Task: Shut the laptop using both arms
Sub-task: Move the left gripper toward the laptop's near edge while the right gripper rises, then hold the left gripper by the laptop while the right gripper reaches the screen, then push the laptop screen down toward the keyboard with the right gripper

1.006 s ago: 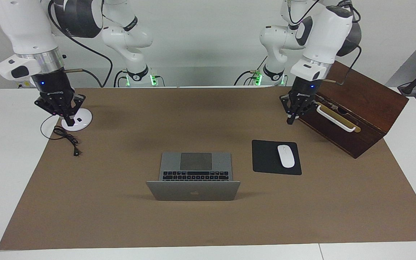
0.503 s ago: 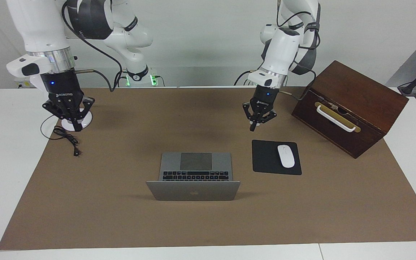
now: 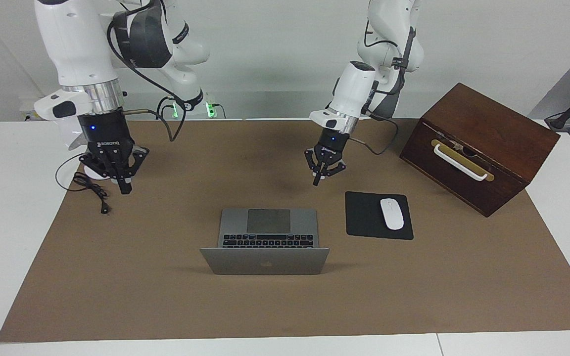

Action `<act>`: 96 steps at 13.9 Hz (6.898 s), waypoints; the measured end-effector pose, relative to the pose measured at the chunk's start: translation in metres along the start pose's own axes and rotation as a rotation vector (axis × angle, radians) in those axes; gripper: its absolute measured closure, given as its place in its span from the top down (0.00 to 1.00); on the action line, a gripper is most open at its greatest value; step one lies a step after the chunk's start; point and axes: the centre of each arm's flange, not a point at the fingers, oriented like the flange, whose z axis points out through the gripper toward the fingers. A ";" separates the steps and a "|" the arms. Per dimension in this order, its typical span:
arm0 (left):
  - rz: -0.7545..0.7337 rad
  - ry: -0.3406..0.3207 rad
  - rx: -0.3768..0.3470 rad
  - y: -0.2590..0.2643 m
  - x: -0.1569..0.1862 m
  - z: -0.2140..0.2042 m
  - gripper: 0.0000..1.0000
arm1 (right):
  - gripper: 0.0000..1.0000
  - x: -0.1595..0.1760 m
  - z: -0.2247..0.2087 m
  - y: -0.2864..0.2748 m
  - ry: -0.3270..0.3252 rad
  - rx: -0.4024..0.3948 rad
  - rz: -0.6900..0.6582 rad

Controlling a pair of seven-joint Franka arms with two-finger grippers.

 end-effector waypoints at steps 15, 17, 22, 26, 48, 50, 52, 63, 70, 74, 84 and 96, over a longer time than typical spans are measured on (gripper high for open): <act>0.123 0.122 0.024 -0.005 -0.060 0.097 0.01 | 0.01 0.026 0.069 -0.043 0.053 0.031 0.069; 0.123 0.131 0.024 -0.004 -0.057 0.096 0.01 | 0.01 0.031 0.079 -0.056 0.053 0.037 0.094; 0.120 0.132 0.029 -0.008 -0.054 0.101 0.01 | 0.01 0.043 0.105 -0.096 0.067 0.019 0.130; 0.120 0.124 0.033 -0.010 -0.055 0.110 0.01 | 0.01 0.048 0.116 -0.114 0.075 0.025 0.159; 0.169 0.126 0.059 -0.028 -0.052 0.113 0.01 | 0.01 0.056 0.159 -0.213 0.152 0.031 0.221; 0.170 0.126 0.059 -0.028 -0.052 0.113 0.01 | 0.01 0.051 0.157 -0.227 0.148 0.035 0.238; 0.172 0.126 0.059 -0.028 -0.052 0.113 0.01 | 0.01 0.048 0.156 -0.235 0.146 0.039 0.248; 0.175 0.126 0.059 -0.028 -0.052 0.113 0.01 | 0.01 0.046 0.164 -0.239 0.145 0.041 0.247; 0.176 0.126 0.059 -0.028 -0.052 0.113 0.01 | 0.01 0.034 0.163 -0.264 0.101 0.075 0.233; 0.177 0.126 0.059 -0.028 -0.052 0.113 0.01 | 0.01 0.033 0.166 -0.257 0.050 0.097 0.280; 0.178 0.126 0.059 -0.028 -0.052 0.113 0.01 | 0.01 0.030 0.169 -0.249 -0.061 0.138 0.356; 0.178 0.126 0.059 -0.028 -0.052 0.113 0.01 | 0.01 0.022 0.169 -0.240 -0.256 0.212 0.458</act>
